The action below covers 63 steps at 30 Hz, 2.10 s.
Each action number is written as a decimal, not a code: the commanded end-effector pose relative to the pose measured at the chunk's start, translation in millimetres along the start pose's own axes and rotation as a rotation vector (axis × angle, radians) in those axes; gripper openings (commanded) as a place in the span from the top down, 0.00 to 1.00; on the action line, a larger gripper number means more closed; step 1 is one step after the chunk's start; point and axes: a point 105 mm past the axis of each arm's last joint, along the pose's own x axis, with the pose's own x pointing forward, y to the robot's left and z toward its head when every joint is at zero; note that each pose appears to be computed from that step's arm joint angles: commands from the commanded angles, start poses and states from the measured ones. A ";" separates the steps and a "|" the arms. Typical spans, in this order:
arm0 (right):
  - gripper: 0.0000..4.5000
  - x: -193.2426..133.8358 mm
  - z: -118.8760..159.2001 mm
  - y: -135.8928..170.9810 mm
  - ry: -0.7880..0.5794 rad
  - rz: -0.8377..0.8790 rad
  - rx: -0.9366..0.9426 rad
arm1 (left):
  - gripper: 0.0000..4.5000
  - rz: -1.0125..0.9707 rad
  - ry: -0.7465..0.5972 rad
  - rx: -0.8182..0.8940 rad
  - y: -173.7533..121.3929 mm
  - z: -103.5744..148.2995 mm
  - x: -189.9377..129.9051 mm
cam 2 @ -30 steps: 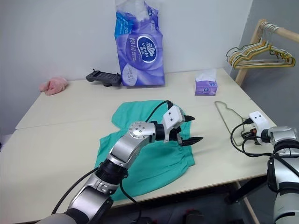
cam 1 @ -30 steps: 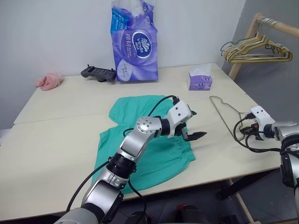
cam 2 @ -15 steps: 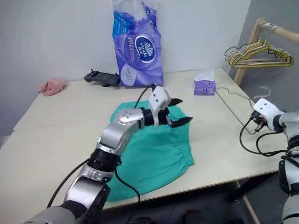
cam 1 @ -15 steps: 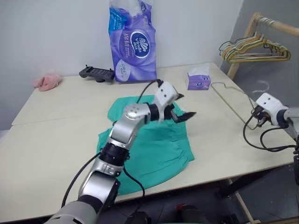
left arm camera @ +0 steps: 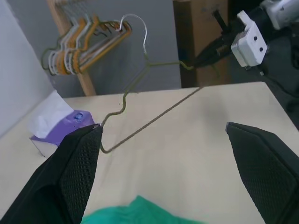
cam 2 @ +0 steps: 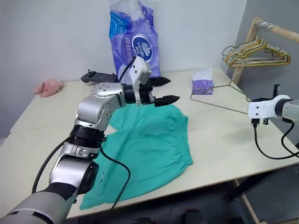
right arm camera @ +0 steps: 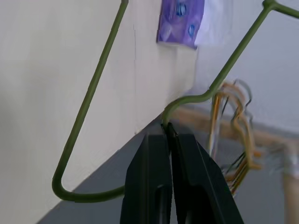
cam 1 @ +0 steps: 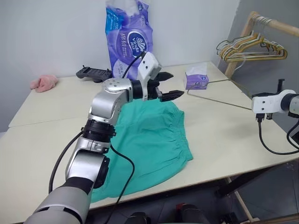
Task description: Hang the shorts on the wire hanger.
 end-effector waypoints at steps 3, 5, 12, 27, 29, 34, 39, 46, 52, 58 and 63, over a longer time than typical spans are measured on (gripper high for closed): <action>0.99 -4.9 21.2 -19.8 -0.089 -0.073 -0.158 | 0.00 -0.028 0.024 0.063 11.2 4.5 -13.3; 0.99 -7.5 31.6 -34.7 -0.132 -0.133 -0.203 | 0.00 -0.052 0.048 0.029 13.4 -1.4 -19.7; 0.99 -13.1 78.3 -63.1 -0.322 -0.221 -0.288 | 0.00 -0.120 0.131 0.034 9.3 -31.3 -14.8; 0.99 -26.4 120.0 -100.5 -0.428 -0.292 -0.424 | 0.00 -0.256 0.254 0.039 -5.7 -57.5 -7.0; 0.99 -26.3 119.9 -102.9 -0.424 -0.296 -0.434 | 0.00 -0.276 0.276 0.056 -8.1 -60.5 -9.1; 0.99 -24.9 120.6 -104.7 -0.424 -0.299 -0.437 | 0.00 -0.289 0.307 0.074 -8.7 -63.9 -11.4; 1.00 -23.7 121.7 -106.4 -0.425 -0.300 -0.439 | 0.27 -0.258 0.339 0.096 -2.8 -70.5 -15.8; 1.00 -22.9 123.2 -106.0 -0.431 -0.295 -0.439 | 0.75 -0.253 0.330 0.095 -2.5 -69.2 -16.8; 1.00 -24.3 123.3 -106.5 -0.430 -0.290 -0.444 | 1.00 -0.259 0.321 0.092 -5.7 -69.5 -16.6; 1.00 -21.8 122.4 -106.8 -0.424 -0.279 -0.408 | 1.00 -0.259 0.329 0.126 -6.9 -69.8 -14.1; 0.83 -19.5 115.9 -101.5 -0.406 -0.236 -0.342 | 1.00 -0.236 0.314 0.145 -3.4 -64.6 -10.3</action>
